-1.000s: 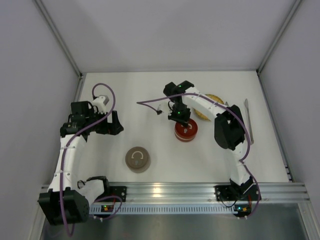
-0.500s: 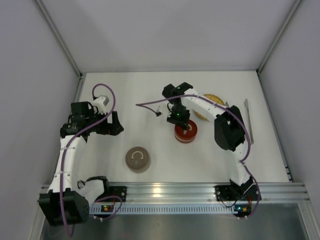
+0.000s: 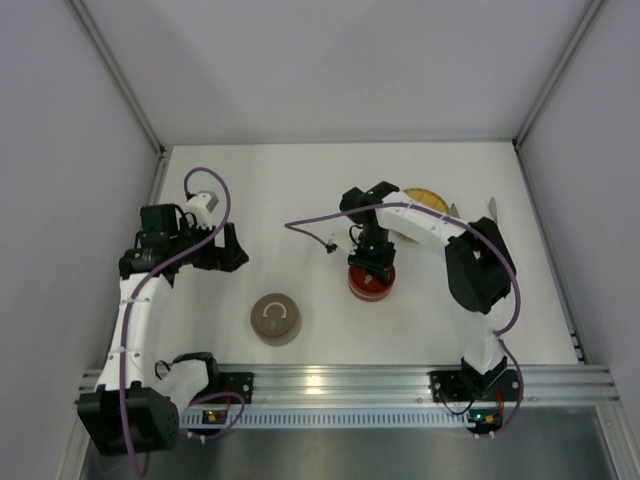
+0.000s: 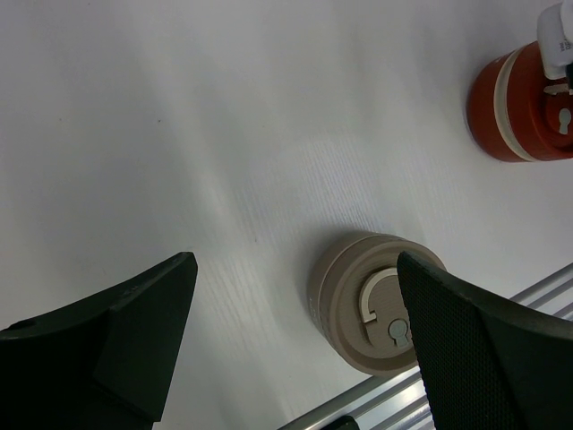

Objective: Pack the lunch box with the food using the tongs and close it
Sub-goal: Close the box lid on the packing box.

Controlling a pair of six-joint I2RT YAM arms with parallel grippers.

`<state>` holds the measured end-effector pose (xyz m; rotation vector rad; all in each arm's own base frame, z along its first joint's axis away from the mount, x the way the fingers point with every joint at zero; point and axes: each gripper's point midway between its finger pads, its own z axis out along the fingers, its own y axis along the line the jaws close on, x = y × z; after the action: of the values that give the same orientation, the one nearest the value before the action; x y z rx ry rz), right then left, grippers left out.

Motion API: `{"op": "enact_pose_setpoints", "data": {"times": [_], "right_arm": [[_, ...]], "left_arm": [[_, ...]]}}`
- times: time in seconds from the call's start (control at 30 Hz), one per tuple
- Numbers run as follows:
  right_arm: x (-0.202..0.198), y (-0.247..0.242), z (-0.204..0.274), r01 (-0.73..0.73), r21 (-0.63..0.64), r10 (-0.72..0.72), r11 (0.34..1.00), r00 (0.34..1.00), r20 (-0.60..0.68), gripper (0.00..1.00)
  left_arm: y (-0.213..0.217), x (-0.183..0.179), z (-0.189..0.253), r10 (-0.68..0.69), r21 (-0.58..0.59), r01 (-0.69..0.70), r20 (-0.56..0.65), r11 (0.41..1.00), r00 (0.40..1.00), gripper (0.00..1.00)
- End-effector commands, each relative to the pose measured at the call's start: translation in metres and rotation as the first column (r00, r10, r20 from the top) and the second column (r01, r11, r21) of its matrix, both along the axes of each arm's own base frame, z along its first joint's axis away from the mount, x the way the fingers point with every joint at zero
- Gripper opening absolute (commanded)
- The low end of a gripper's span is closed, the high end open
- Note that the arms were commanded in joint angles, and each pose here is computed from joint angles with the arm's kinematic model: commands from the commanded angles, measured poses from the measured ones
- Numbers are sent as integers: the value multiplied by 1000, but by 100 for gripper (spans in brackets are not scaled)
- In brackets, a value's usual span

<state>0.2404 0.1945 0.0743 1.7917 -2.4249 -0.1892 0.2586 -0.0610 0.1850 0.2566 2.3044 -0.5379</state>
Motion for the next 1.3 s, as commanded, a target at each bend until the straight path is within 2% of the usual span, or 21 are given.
{"op": "enact_pose_setpoints", "data": {"times": [0.0,0.17,0.37,1.27], "right_arm": [[8,20,5,34,154,-41,988,998,43,22],[17,33,17,66,288,-88,955,994,66,18],[17,47,24,94,369,-117,925,992,41,25],[27,66,42,104,440,-133,892,990,36,41]], "left_arm": [[-1,6,22,-20,-2,20,81,1000,996,98],[-2,7,24,-20,-6,20,85,1000,996,98],[-2,7,26,-20,-6,21,86,1000,996,98],[-1,6,23,-27,3,27,84,1000,996,98]]}}
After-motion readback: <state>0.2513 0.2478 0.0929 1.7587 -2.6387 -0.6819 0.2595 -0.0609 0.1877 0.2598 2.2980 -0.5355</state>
